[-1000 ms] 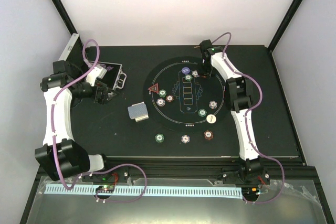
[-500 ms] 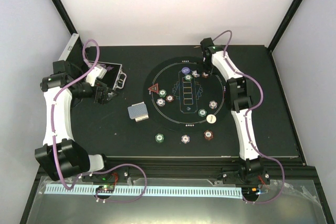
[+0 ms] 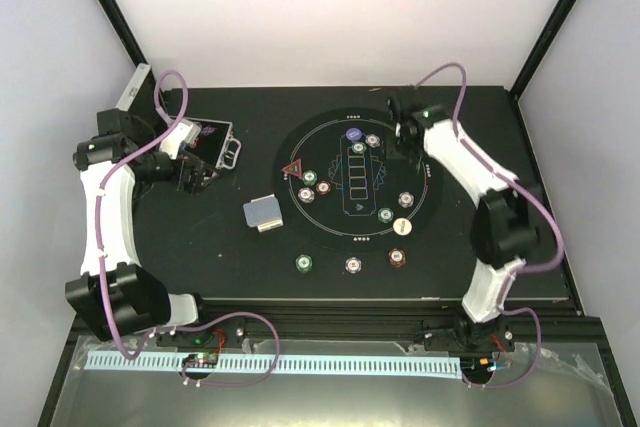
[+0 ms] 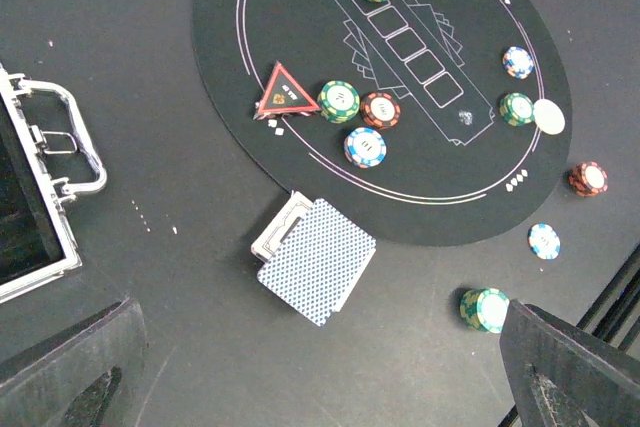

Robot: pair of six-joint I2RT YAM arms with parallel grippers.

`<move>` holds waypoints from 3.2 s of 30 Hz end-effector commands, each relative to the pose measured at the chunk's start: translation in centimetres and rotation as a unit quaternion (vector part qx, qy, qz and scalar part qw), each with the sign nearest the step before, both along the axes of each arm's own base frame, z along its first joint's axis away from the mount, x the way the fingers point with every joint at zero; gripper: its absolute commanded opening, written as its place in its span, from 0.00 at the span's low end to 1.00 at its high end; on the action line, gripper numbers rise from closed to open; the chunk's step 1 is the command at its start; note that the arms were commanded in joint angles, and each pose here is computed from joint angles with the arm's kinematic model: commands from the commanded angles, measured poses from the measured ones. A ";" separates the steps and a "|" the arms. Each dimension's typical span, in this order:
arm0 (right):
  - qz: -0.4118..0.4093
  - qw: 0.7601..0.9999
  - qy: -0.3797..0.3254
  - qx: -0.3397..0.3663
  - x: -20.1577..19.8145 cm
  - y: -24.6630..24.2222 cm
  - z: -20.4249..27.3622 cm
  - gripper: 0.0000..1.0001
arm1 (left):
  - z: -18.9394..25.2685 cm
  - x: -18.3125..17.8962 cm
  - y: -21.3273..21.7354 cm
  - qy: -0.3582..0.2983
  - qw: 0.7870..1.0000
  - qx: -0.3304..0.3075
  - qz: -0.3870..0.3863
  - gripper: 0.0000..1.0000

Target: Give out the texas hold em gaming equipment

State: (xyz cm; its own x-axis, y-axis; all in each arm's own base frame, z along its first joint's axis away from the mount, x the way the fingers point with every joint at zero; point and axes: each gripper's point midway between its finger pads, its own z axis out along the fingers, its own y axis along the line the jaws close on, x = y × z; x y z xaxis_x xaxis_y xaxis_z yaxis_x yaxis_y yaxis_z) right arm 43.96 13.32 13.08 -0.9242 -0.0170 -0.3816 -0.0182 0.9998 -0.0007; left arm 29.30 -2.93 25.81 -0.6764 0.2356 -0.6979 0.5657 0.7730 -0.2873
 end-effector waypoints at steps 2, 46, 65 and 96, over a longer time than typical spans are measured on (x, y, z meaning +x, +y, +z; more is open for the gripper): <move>0.027 1.000 -0.007 -0.007 -9.2 2.1 -0.8 0.76 | 1.2 0.0 0.0 -0.011 1.000 -0.007 0.004 0.99; 0.044 0.995 0.089 0.005 -25.9 1.4 -11.5 0.51 | 4.3 -2.9 -2.2 -0.064 0.997 -0.037 -0.011 0.99; 0.059 0.995 0.084 0.000 -25.0 2.0 -9.9 0.29 | 3.0 -3.1 -2.4 -0.051 0.997 -0.040 -0.031 0.99; -0.084 0.995 0.058 -0.007 -10.1 -6.2 -7.3 0.19 | -2.2 -3.6 -1.0 -0.018 0.996 0.037 -0.083 0.99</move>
